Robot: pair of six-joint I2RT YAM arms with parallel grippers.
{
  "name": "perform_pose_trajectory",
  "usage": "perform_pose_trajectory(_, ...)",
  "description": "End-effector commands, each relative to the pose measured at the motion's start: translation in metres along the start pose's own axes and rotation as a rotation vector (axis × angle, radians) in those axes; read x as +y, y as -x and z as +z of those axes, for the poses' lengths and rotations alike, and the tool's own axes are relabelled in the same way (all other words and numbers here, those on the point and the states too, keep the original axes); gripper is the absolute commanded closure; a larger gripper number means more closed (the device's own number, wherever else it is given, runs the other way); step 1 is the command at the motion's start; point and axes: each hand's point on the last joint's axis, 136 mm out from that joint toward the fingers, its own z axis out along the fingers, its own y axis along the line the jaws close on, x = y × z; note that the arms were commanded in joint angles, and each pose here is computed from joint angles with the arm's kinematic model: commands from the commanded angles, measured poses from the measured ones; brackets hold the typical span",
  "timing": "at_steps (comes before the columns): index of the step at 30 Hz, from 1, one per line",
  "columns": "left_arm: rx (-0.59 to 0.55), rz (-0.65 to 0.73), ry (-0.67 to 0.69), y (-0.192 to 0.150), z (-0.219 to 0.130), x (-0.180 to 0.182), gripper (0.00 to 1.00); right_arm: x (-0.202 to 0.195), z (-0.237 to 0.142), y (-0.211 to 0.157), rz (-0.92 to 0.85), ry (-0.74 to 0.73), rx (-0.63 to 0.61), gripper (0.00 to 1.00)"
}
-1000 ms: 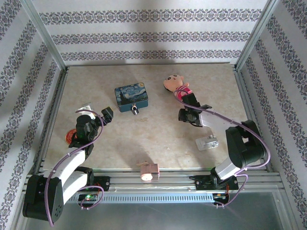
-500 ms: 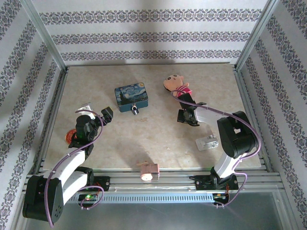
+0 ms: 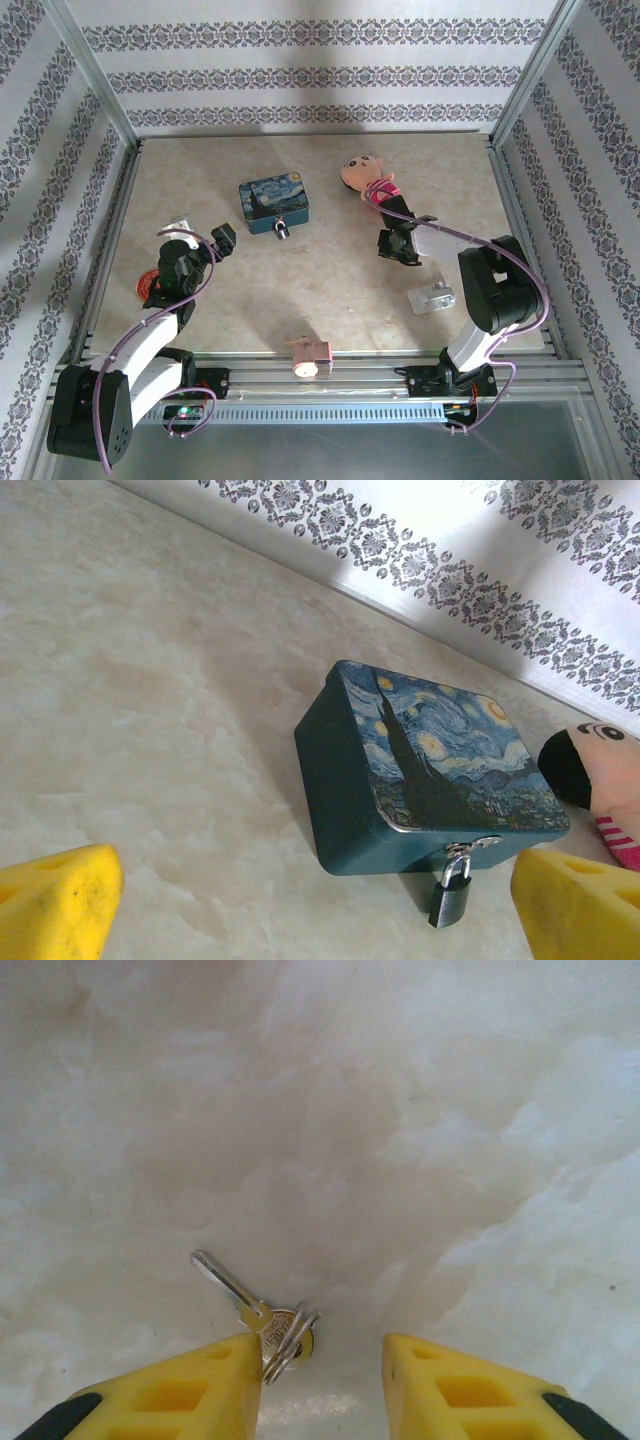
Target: Unlock a padlock with a key
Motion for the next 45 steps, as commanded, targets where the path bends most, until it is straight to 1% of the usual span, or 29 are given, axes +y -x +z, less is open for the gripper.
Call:
perform_pose_trajectory(1,-0.001,0.0,-0.005,-0.001,0.001,-0.002,0.01,-0.006,-0.006,0.0,0.031,-0.01,-0.012,0.64)
perform_pose_trajectory(8,0.005,-0.001,-0.009,-0.002,0.001,-0.003,0.01,-0.004,0.002,0.002,0.035,-0.017,-0.011,0.67)
perform_pose_trajectory(11,0.005,0.001,-0.01,-0.002,0.0,-0.003,0.01,-0.002,0.004,0.005,0.036,-0.021,-0.016,0.67)
perform_pose_trajectory(16,0.005,0.002,-0.01,-0.003,0.0,-0.003,0.01,-0.001,0.006,0.009,0.033,-0.026,-0.018,0.64)
perform_pose_trajectory(21,0.005,0.001,-0.011,-0.002,0.0,-0.003,0.01,0.0,0.006,0.009,0.031,-0.029,-0.01,0.65)
perform_pose_trajectory(23,0.004,0.0,-0.01,-0.002,0.001,-0.003,0.01,0.0,0.006,0.009,0.028,-0.032,-0.006,0.69)
perform_pose_trajectory(26,0.005,-0.007,-0.009,-0.002,0.001,-0.003,0.01,0.0,0.006,0.009,0.025,-0.031,-0.005,0.78)
perform_pose_trajectory(31,0.016,-0.02,0.01,0.0,0.001,-0.002,0.01,0.003,0.006,0.007,0.012,-0.015,0.008,1.0)
perform_pose_trajectory(37,0.049,-0.045,0.022,0.003,0.0,-0.004,0.01,0.012,-0.008,0.01,-0.02,0.033,-0.013,1.0)
perform_pose_trajectory(45,0.098,-0.149,-0.062,-0.003,0.0,-0.024,0.01,0.026,-0.046,0.019,-0.047,0.101,-0.053,1.0)
